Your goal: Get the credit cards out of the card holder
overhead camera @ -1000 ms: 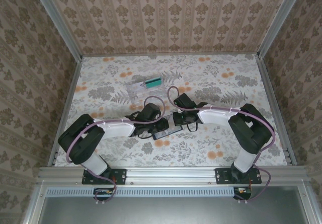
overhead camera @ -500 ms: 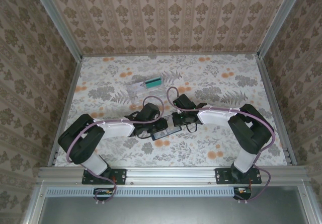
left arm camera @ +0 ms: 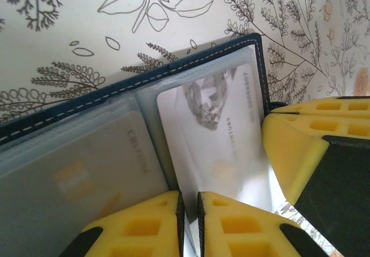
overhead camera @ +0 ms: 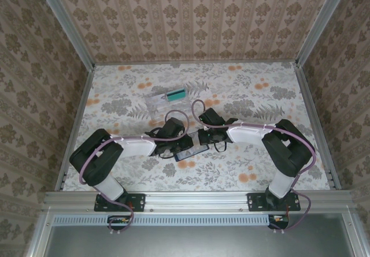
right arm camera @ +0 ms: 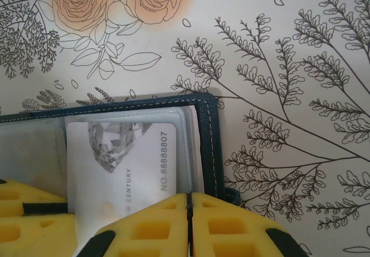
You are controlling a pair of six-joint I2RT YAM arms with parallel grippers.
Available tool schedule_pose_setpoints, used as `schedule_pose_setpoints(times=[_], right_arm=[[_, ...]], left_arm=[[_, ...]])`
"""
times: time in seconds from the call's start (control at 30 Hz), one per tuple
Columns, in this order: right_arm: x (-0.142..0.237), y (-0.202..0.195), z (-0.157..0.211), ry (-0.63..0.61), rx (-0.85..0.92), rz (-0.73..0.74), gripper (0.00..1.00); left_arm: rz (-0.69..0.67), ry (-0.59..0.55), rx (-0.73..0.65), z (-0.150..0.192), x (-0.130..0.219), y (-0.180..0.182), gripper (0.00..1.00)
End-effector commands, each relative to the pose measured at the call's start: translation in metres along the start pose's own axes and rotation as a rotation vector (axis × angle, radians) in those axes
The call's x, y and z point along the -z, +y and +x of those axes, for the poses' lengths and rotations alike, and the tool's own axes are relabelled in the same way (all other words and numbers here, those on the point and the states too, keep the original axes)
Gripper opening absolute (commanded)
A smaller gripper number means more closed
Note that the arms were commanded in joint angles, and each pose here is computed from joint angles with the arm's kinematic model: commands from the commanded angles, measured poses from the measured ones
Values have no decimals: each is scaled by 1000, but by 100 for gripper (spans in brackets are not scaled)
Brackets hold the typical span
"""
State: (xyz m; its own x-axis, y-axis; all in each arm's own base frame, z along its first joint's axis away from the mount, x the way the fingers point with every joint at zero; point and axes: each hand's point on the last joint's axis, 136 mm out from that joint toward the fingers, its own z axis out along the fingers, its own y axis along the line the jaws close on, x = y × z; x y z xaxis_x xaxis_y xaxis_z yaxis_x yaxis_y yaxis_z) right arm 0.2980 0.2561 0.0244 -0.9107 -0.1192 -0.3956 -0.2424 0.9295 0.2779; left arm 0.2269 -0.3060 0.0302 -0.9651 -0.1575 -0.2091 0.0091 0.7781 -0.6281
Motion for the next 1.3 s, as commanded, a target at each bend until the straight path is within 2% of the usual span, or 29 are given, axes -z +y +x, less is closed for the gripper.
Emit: schedule_pose_setpoints(times=[0.0, 0.23, 0.87, 0.93, 1.1, 1.27], right_arm=[[-9, -6, 27, 83, -16, 14, 11], [-12, -14, 30, 87, -29, 53, 10], [-15, -22, 32, 97, -56, 78, 10], [-16, -23, 33, 102, -55, 80, 10], [-15, -22, 34, 104, -52, 77, 10], [-17, -20, 36, 111, -52, 68, 10]], left_arm=[[31, 2, 2, 1, -2, -6, 11], [19, -6, 19, 2, 5, 1, 0], [24, -79, 55, 2, 38, 16, 0], [55, -89, 43, -2, 37, 8, 3], [113, -95, 49, -9, 29, -8, 20], [143, -94, 90, -10, 19, -8, 20]])
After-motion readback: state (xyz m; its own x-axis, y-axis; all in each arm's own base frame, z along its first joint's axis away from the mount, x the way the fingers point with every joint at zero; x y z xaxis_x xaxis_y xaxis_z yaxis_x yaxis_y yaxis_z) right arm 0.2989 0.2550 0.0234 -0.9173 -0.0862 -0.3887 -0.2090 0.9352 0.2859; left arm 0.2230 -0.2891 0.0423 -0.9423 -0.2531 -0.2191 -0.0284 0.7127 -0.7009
